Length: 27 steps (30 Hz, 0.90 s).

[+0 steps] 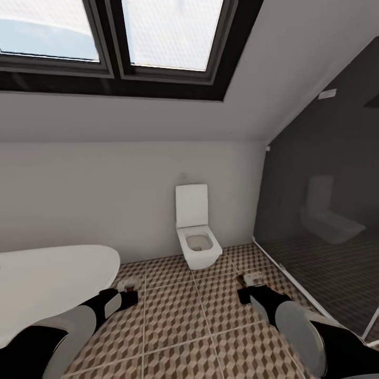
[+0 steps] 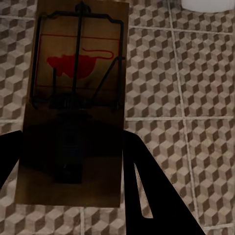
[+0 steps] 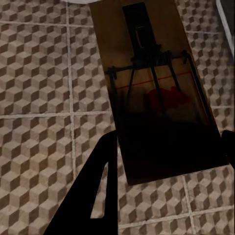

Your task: Take the four mousetraps from the cabinet in the bathroom and place them on the bathroom floor. Make sure all four end up on the same floor surface, and ensure that at least two of them are either under or directly next to the same bathroom sink.

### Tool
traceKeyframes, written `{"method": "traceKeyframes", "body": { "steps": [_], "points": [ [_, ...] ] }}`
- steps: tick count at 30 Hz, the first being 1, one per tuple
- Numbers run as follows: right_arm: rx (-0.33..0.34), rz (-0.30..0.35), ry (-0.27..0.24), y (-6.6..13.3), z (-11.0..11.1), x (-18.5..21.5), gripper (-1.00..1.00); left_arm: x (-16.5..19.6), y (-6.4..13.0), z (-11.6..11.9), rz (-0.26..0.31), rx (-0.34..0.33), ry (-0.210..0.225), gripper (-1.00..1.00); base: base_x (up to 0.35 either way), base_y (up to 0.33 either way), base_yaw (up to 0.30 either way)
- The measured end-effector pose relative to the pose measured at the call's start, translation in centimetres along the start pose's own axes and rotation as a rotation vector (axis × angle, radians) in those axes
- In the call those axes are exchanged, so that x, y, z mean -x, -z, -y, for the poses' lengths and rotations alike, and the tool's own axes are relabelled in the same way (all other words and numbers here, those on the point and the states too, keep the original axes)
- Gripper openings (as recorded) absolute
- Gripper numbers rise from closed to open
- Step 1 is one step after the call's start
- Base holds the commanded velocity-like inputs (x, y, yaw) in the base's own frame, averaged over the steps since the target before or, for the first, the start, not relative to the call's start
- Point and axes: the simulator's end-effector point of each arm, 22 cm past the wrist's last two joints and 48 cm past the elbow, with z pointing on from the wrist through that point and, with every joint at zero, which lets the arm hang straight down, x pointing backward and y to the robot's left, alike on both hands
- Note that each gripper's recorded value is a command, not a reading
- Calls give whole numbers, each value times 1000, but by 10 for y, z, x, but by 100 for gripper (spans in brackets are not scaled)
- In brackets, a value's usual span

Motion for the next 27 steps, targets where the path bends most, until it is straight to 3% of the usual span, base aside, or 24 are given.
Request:
{"method": "traceKeyframes", "body": {
  "steps": [5, 9, 18, 27],
  "points": [
    [-63, 11, -57, 0, 41, 2, -100, 8, 1, 3, 19, -6, -2, -100, 226, 0, 0],
    [-79, 16, -90, 0, 55, 2, -100, 13, 1, 5, 30, -8, -3, -100, 54, 0, 0],
    [-88, 31, -98, 2, 61, 9, -100, 16, 2, 6, 39, -7, -4, -100, 7, -9, 0],
    [-80, 32, -87, 2, 59, 10, -100, 15, 2, 16, 32, -26, -6, -100, 38, -237, 0]
  ]
}}
